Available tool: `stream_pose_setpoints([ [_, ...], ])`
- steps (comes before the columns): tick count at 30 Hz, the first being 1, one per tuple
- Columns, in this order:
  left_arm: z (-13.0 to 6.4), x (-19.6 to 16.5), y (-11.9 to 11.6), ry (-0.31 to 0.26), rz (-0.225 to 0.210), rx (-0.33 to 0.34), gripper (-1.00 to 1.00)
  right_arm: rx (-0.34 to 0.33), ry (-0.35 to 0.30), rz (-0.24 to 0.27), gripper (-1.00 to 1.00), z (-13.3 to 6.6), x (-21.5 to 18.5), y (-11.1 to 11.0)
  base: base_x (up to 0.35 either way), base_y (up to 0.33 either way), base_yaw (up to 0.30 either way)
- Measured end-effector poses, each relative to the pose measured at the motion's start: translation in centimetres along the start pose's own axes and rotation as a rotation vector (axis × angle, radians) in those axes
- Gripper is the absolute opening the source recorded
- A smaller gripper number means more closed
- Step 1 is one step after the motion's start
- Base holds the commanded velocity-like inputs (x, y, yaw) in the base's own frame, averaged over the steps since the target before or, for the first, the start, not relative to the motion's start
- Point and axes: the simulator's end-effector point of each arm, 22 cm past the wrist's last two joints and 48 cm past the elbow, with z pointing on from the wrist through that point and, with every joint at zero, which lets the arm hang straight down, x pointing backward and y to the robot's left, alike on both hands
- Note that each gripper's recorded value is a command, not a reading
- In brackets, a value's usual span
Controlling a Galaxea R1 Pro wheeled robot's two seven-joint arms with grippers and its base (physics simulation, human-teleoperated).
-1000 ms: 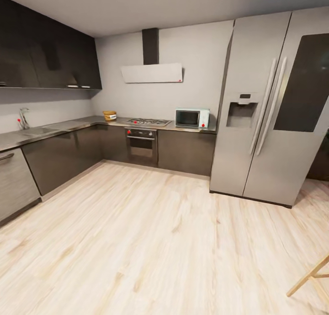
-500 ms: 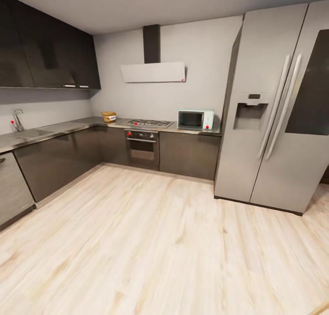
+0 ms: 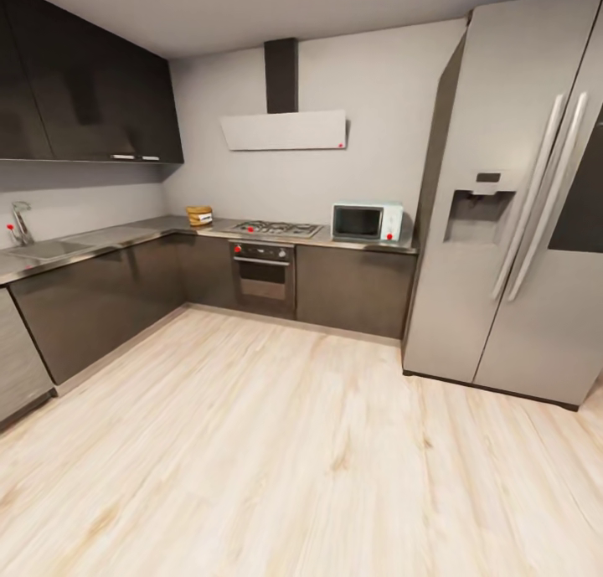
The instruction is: In the kitchen, take the popcorn bag from the countertop, put it into the microwave, and heat it until the popcorn is cooked so the cooked popcorn ends up inside the bag.
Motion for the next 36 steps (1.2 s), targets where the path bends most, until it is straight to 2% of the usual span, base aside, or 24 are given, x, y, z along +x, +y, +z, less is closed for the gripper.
stream_pose_setpoints([
  [7, 0.00, 0.04, 0.00, 0.002, 0.001, 0.000, 1.00, 0.000, 0.000, 0.004, 1.00, 0.00, 0.01, 0.01, 0.328, 0.128, -0.049],
  [32, 0.00, 0.03, 0.00, 0.002, 0.000, 0.000, 1.00, 0.002, 0.000, 0.006, 1.00, 0.00, 0.02, -0.08, 0.328, 0.153, -0.245],
  [36, 0.00, 0.02, 0.01, 0.001, 0.000, 0.000, 1.00, 0.001, 0.000, 0.003, 1.00, 0.00, 0.01, -0.06, 0.328, 0.165, -0.079],
])
